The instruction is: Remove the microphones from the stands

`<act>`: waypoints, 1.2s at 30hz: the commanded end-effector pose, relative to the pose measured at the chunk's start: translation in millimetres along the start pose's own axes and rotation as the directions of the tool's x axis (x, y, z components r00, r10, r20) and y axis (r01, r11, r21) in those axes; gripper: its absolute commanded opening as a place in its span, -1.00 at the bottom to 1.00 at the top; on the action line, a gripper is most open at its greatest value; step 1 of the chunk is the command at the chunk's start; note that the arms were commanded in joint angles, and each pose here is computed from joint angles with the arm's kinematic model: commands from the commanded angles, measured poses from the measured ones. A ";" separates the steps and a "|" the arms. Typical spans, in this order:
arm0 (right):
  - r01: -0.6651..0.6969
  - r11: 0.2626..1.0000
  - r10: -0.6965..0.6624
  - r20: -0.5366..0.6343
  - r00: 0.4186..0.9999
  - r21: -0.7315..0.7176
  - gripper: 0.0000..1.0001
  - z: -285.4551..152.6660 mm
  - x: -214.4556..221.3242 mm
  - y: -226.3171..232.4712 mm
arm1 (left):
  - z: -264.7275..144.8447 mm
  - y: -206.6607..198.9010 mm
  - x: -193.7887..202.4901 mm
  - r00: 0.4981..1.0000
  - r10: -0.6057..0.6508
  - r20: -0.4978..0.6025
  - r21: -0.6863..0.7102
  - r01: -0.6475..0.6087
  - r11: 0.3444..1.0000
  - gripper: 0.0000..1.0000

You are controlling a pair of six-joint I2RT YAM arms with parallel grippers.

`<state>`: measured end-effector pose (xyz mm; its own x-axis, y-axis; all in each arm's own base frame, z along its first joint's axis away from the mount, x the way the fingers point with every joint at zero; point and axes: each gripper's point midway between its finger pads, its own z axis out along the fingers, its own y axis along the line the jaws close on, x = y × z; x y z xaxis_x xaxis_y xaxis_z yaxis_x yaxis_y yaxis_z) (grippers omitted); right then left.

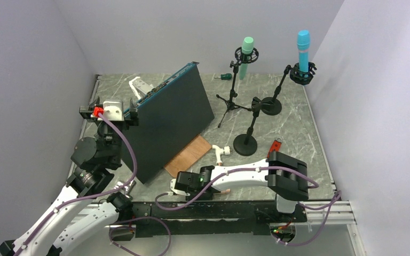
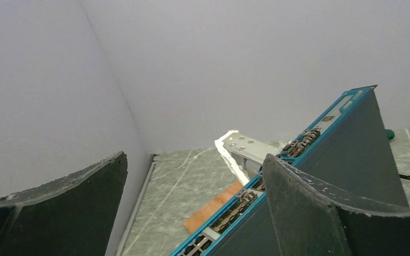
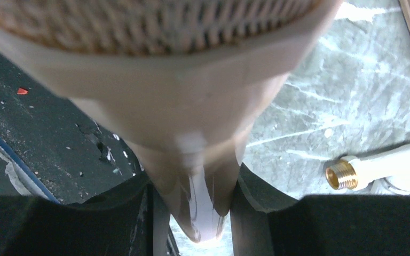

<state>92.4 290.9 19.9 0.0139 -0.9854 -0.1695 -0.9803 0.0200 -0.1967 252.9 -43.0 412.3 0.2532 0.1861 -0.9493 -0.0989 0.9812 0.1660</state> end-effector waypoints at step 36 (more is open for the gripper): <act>0.077 0.995 -0.077 0.007 0.997 0.063 0.11 18.4 -19.6 -21.8 | 2.0 3.1 2.4 1.000 -0.017 0.025 -0.012 0.017 1.000 0.99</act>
<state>117.7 305.9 16.6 0.1137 -0.9873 -0.1109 -0.9573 -0.0790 -0.2781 250.0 -34.3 410.7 0.2709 0.1917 -0.9433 -0.1222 0.9789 0.1639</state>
